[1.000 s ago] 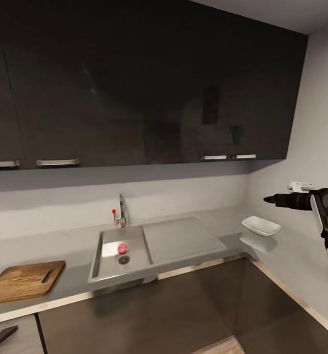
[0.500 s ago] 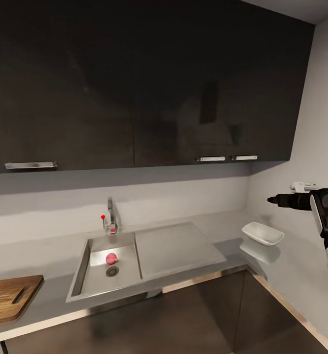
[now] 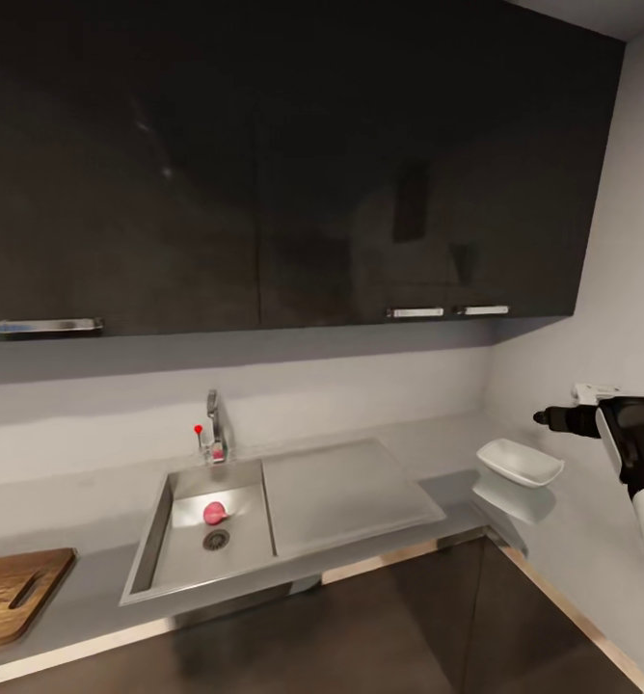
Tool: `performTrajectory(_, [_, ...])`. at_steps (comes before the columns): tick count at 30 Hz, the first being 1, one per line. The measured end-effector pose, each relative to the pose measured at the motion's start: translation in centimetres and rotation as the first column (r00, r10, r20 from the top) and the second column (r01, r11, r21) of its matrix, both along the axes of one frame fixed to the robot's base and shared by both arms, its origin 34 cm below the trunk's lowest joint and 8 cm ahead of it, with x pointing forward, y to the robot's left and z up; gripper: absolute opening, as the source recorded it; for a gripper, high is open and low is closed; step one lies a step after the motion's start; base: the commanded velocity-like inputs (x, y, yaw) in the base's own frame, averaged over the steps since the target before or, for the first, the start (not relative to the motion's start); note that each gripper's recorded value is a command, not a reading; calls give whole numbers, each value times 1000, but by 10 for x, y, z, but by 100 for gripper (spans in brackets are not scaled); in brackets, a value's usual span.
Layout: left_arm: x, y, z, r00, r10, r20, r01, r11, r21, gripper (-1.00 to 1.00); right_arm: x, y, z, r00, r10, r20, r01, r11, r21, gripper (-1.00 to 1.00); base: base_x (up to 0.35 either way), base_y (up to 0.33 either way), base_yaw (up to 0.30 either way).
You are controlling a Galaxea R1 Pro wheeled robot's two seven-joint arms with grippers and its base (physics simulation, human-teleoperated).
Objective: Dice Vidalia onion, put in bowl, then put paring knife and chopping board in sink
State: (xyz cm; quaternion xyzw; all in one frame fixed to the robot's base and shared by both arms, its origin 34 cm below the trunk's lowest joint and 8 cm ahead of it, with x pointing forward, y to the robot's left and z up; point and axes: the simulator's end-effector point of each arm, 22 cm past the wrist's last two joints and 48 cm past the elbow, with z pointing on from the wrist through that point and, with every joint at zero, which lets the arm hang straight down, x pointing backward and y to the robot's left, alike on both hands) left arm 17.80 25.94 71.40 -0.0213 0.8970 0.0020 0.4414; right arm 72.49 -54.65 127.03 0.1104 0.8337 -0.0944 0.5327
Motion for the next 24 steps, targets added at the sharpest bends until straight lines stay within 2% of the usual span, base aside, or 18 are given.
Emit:
performTrajectory(5, [0, 0, 0, 1000, 0, 0, 0, 1000, 0, 100, 5, -9, -27, 1000, -20, -2, 20, 1000, -19, 100, 289, 0, 0])
performTrajectory(13, [0, 0, 0, 1000, 1, 0, -1, 1000, 0, 100, 7, -8, -31, 1000, -16, 1, 16, 1000, -18, 100, 253, 0, 0])
performTrajectory(24, [0, 0, 0, 1000, 1, 0, -1, 1000, 0, 100, 8, -8, -31, 1000, -9, 6, 9, 1000, -17, 100, 38, 0, 0])
